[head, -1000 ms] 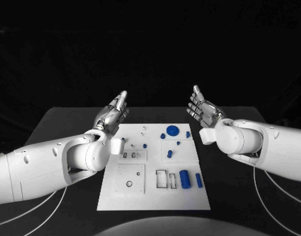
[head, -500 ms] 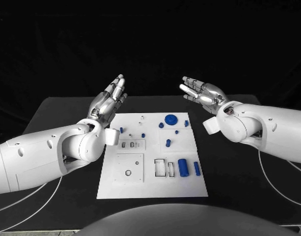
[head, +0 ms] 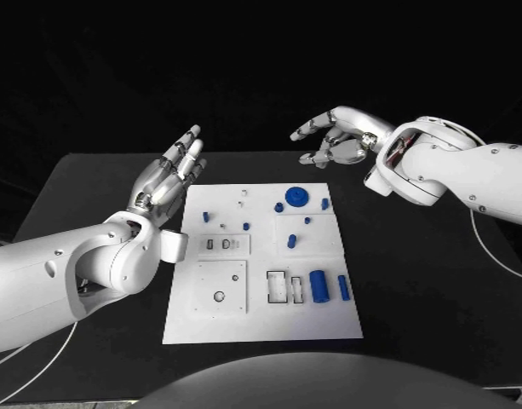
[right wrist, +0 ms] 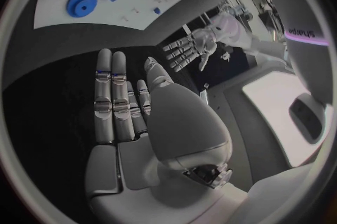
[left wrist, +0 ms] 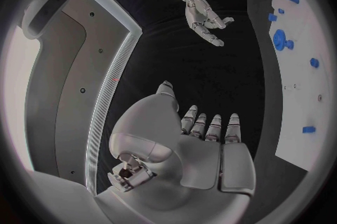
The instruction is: Assemble the parts on the task board
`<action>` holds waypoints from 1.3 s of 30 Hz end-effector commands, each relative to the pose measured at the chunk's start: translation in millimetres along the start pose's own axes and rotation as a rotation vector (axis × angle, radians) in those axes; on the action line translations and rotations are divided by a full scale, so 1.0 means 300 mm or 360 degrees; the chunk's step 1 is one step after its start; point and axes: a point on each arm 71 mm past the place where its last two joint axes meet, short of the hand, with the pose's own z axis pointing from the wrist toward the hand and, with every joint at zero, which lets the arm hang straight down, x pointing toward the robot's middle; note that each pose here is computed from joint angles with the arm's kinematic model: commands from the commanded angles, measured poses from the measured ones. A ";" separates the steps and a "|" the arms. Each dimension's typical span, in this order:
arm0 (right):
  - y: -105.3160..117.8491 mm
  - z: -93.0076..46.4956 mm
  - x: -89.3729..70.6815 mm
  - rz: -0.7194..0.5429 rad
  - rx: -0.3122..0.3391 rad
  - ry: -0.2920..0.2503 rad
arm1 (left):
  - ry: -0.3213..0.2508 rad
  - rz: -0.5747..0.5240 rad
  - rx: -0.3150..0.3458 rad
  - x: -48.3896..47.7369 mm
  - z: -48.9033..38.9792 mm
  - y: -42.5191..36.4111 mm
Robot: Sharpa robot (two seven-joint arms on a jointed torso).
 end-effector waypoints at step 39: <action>0.162 -0.044 0.009 -0.1023 -0.0043 0.0234 | 0.0238 0.0107 0.0230 0.040 -0.060 -0.177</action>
